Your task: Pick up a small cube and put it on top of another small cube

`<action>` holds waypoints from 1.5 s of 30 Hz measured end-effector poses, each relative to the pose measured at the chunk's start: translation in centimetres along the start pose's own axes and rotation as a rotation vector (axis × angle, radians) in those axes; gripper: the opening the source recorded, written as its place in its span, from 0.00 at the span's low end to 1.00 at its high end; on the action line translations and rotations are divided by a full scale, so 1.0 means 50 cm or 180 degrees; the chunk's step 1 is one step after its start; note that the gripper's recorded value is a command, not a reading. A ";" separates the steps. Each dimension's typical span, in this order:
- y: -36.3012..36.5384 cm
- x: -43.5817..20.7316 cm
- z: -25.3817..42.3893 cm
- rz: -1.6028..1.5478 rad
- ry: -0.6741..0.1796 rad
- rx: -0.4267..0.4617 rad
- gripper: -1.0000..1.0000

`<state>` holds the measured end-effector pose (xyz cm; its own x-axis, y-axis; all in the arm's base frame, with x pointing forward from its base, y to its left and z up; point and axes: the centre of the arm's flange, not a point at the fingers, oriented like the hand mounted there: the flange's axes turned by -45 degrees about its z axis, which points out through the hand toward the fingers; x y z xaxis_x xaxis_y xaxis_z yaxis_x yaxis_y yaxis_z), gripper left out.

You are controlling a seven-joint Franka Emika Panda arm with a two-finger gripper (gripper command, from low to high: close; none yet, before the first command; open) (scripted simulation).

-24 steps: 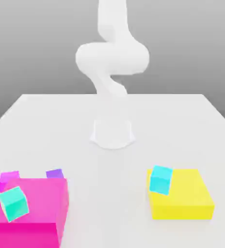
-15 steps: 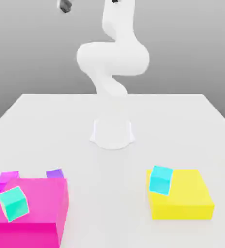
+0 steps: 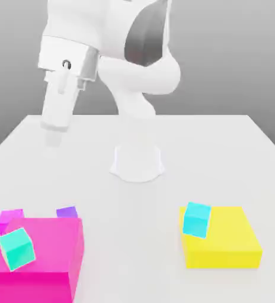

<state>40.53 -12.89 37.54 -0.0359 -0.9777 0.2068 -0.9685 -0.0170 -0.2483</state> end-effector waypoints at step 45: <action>0.360 -0.006 0.416 0.3808 -0.0262 -0.1104 0.50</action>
<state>28.25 -17.26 13.31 -0.9352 -0.3520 -0.0393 -0.3531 0.9352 0.0254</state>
